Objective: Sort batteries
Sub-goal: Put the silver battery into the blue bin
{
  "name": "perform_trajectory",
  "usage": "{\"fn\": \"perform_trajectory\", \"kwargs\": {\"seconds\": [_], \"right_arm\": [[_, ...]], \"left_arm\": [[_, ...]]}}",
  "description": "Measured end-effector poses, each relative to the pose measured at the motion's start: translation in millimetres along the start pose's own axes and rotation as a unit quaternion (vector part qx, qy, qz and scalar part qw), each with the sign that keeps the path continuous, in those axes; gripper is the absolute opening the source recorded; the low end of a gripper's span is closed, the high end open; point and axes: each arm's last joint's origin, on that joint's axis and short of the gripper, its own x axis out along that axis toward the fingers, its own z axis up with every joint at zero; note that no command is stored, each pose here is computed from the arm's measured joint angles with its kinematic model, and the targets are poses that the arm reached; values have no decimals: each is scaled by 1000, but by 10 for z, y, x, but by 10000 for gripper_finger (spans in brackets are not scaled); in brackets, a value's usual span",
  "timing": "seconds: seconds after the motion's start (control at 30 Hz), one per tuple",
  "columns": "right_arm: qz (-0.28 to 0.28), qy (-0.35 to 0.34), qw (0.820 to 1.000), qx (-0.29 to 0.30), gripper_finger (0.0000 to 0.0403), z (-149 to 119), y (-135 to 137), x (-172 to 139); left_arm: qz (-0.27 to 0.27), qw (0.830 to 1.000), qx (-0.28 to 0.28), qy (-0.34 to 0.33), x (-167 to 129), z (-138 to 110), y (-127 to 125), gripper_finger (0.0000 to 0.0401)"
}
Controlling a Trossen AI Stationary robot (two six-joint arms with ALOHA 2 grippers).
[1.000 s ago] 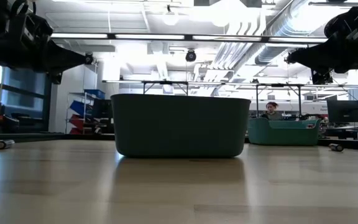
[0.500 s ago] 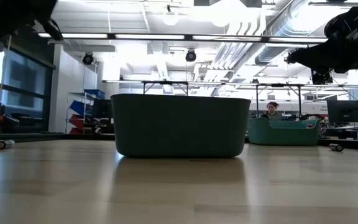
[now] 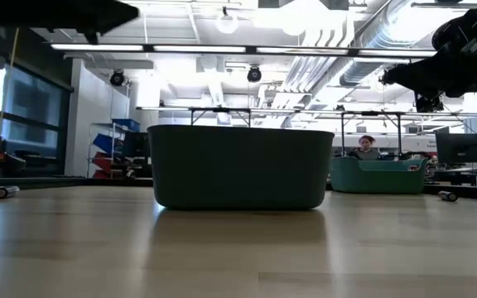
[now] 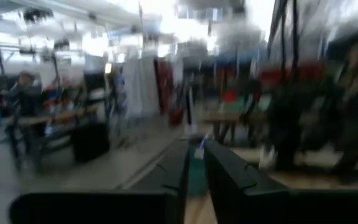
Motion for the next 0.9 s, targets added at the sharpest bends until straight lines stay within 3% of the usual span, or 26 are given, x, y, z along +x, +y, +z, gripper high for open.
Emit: {"fn": "perform_trajectory", "kwargs": {"seconds": [0.2,0.47,0.7,0.8,0.9], "right_arm": [[0,0,1000,0,0,0,0,0],[0,0,1000,0,0,0,0,0],[0,0,1000,0,0,0,0,0],[0,0,1000,0,0,0,0,0],[0,0,1000,0,0,0,0,0]], "left_arm": [[-15,994,43,95,195,-35,-35,131],[-9,977,11,214,134,-133,-32,230],[-17,930,-59,362,7,-347,-104,245],[20,908,-101,405,0,-437,-142,241],[86,910,-100,393,92,-475,-154,236]]}}
